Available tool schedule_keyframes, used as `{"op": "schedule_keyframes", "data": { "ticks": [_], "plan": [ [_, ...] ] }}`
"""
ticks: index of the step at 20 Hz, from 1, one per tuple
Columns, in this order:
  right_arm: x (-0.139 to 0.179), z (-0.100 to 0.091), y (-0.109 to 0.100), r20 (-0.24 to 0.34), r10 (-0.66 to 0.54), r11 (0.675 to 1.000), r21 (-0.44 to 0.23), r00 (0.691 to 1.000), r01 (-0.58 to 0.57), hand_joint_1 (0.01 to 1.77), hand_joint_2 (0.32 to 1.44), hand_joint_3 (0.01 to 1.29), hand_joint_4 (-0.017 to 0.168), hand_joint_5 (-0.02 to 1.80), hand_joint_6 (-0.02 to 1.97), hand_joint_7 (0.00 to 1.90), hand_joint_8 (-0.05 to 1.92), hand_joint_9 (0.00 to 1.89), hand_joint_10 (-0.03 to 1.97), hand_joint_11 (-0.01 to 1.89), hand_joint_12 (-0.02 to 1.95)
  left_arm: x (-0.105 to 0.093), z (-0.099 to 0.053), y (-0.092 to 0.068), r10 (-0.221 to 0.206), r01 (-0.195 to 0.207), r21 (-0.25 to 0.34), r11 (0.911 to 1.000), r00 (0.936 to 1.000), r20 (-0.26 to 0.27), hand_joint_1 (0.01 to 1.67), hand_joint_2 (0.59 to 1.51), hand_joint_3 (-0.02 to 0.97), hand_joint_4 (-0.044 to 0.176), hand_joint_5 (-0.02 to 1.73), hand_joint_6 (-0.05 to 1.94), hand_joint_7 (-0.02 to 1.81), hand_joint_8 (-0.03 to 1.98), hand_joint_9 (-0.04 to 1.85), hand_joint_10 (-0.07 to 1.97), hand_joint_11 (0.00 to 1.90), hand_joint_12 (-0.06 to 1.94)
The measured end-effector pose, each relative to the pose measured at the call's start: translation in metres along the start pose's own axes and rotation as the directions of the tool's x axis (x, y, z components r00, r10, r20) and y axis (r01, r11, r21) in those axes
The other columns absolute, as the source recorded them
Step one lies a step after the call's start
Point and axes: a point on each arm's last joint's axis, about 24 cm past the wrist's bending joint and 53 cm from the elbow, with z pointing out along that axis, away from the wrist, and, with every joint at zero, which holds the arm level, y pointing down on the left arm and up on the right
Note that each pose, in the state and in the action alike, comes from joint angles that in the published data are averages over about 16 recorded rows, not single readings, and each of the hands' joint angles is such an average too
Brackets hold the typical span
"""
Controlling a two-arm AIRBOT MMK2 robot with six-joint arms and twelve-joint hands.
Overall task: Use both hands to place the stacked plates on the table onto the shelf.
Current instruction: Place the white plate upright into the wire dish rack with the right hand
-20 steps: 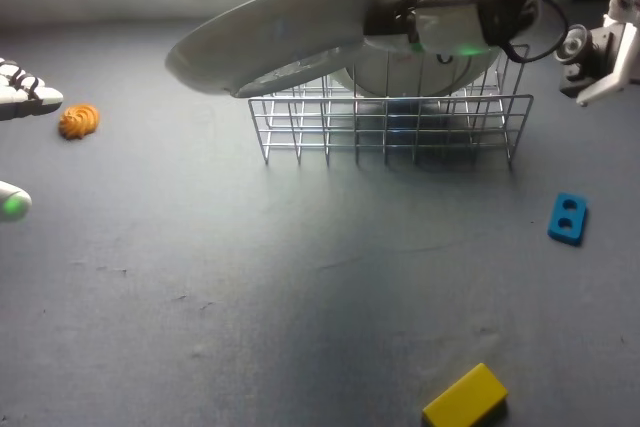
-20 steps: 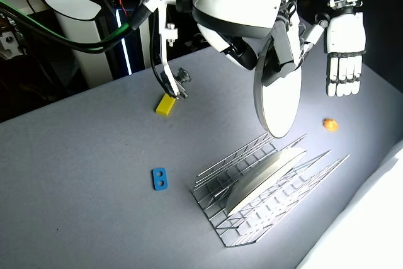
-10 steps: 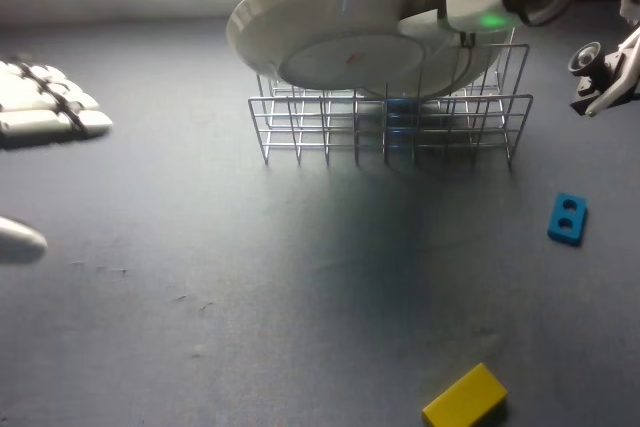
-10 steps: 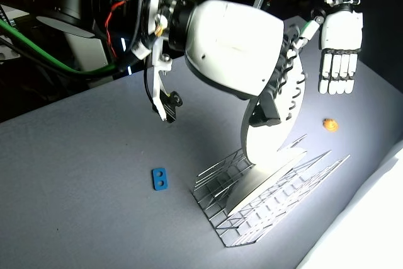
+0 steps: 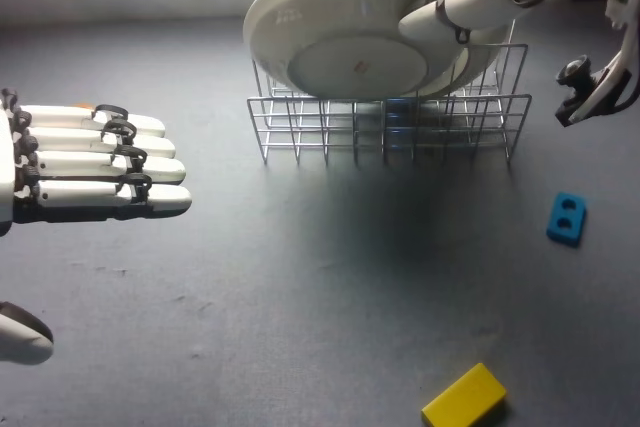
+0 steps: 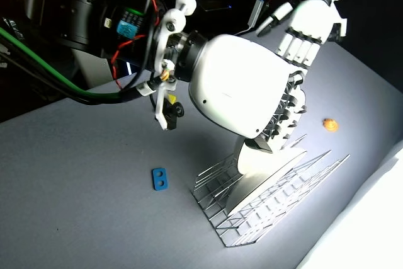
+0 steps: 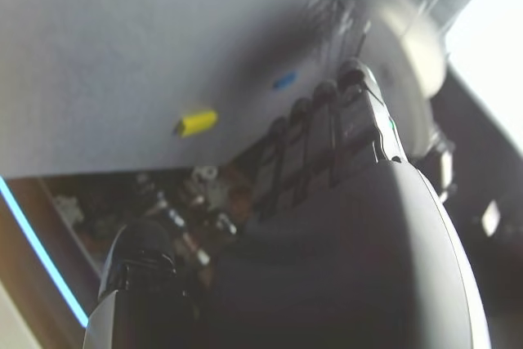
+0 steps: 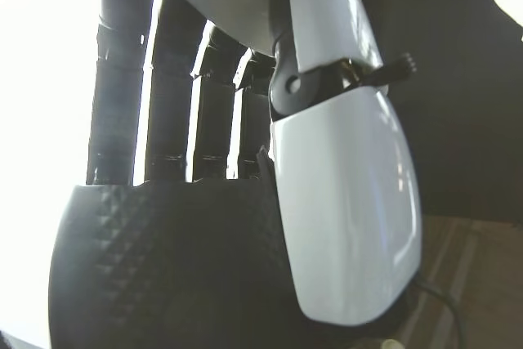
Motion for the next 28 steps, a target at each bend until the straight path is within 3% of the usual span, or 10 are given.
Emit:
{"op": "schedule_keyframes", "data": {
  "ticks": [5,12,17,22,25,28],
  "plan": [
    [0.001,0.008,-0.011,-0.010,0.045,0.999,0.029,0.999,-0.045,1.35,0.99,0.01,-0.007,0.83,1.03,1.00,0.97,0.99,1.03,0.91,1.10,0.000,0.001,-0.031,0.013,-0.013,0.114,0.9933,0.9999,0.003,0.01,1.148,0.019,0.001,0.02,0.00,0.03,0.01,0.02,0.02,0.02,0.01],
    [0.004,0.013,-0.029,-0.020,0.072,0.995,0.068,0.997,-0.071,1.35,0.99,0.01,-0.007,0.83,1.03,1.00,0.97,0.99,1.04,0.91,1.12,-0.004,0.002,-0.063,0.045,-0.049,0.212,0.9759,0.9986,0.027,0.01,1.149,0.019,-0.001,0.02,0.00,0.02,0.01,0.02,0.02,0.02,0.01],
    [0.007,0.015,-0.043,-0.026,0.073,0.993,0.096,0.997,-0.070,1.35,1.00,0.01,-0.007,0.83,1.03,0.98,1.00,0.98,1.04,0.90,1.13,-0.010,0.004,-0.081,0.086,-0.098,0.254,0.9621,0.9946,0.057,0.01,1.149,0.019,-0.001,0.02,0.00,0.02,0.01,0.02,0.02,0.02,0.01],
    [0.011,0.015,-0.054,-0.033,0.072,0.991,0.119,0.997,-0.068,1.33,1.01,0.01,-0.007,0.82,1.06,0.96,1.01,0.98,0.98,0.87,1.15,-0.016,0.009,-0.091,0.142,-0.160,0.278,0.9472,0.9863,0.085,0.01,1.147,0.019,0.000,0.03,0.00,0.03,0.01,0.02,0.02,0.02,0.01],
    [0.012,0.015,-0.059,-0.036,0.070,0.990,0.128,0.997,-0.065,1.29,1.03,0.01,-0.006,0.79,1.03,0.94,0.90,0.95,0.87,0.81,1.17,-0.019,0.012,-0.096,0.165,-0.186,0.290,0.9386,0.9815,0.097,0.01,1.147,0.019,0.001,0.03,0.00,0.03,0.01,0.02,0.02,0.02,0.01],
    [0.013,0.015,-0.060,-0.039,0.070,0.989,0.130,0.997,-0.064,1.24,1.03,0.01,-0.005,0.77,0.86,0.91,0.73,0.92,0.74,0.74,1.20,-0.021,0.014,-0.102,0.170,-0.195,0.308,0.9312,0.9797,0.105,0.02,1.147,0.019,0.002,0.03,0.00,0.02,0.01,0.02,0.02,0.02,0.01]
  ]
}}
